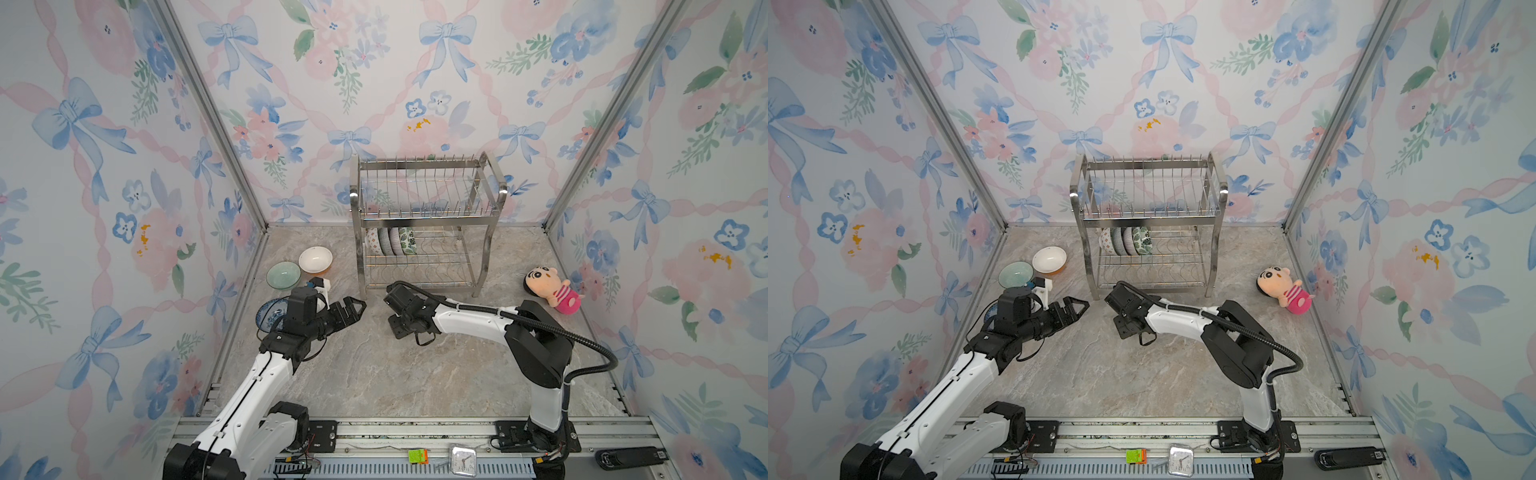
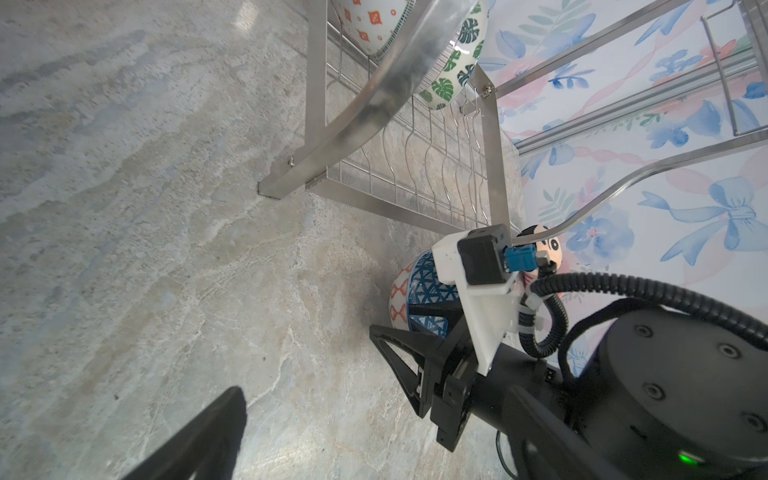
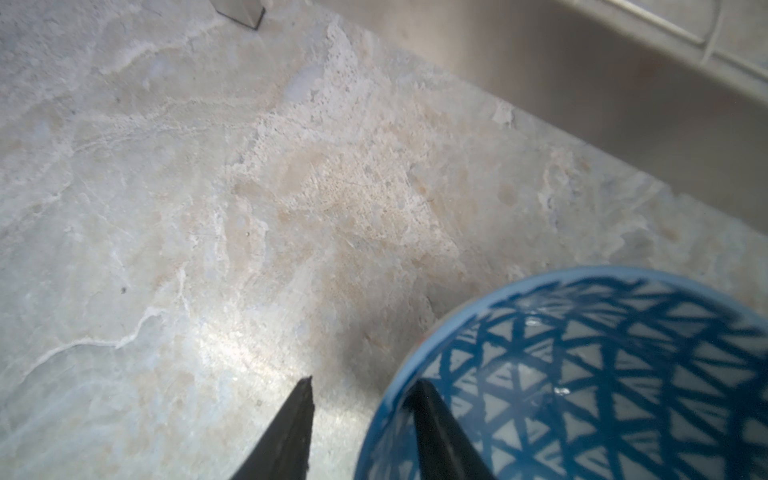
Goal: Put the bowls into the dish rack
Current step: 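Lower the open right gripper onto the triangle-pattern bowl's rim, then close the right gripper on the rim and lift the bowl toward the rack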
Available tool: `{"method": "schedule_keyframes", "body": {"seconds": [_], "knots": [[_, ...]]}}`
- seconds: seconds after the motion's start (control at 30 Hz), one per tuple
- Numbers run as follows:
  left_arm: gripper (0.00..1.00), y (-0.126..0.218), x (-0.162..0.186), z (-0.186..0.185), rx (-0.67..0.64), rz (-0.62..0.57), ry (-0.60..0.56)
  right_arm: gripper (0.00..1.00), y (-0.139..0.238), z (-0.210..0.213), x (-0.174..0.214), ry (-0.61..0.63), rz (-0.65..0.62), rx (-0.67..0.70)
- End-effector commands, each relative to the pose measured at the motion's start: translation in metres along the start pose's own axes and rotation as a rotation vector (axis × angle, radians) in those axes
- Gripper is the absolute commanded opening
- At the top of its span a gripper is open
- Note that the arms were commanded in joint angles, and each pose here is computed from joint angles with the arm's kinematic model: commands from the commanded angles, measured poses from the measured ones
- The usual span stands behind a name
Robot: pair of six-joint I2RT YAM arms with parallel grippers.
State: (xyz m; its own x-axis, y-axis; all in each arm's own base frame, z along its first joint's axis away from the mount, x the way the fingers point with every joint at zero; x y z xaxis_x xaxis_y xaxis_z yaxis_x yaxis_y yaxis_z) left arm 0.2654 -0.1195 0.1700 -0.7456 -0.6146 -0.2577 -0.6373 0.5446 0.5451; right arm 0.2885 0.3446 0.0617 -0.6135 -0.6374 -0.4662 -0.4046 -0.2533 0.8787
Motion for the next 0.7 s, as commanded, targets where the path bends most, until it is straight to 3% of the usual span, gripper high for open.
{"method": "schedule_keyframes", "body": {"seconds": [0.0, 0.23, 0.43, 0.67], "knots": [[0.98, 0.0, -0.001, -0.003, 0.029, 0.002, 0.005, 0.32, 0.011, 0.006, 0.003, 0.021, -0.024, -0.033], [0.98, 0.003, -0.001, -0.011, 0.061, 0.002, -0.006, 0.05, 0.033, 0.004, 0.002, 0.088, -0.081, -0.067], [0.98, 0.007, 0.0, -0.022, 0.112, 0.009, -0.033, 0.04, 0.074, 0.006, -0.017, 0.09, -0.278, -0.197], [0.98, 0.011, 0.0, -0.035, 0.157, 0.017, -0.051, 0.03, 0.115, -0.026, -0.043, -0.008, -0.462, -0.206]]}}
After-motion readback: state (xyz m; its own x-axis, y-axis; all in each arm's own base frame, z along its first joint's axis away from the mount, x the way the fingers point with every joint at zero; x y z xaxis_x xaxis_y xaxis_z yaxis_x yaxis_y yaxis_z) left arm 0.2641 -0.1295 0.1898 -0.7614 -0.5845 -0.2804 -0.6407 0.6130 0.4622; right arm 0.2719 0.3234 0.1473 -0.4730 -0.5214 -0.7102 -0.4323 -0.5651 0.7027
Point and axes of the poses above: each gripper's point midway between its finger pads, its own y axis back along the fingers, its own z axis along the line the jaws close on, x = y × z, the point moved 2 cm from there along y, back along the fingers, and after that the axes turned 15 degrees about y, right-handed, at the moved point
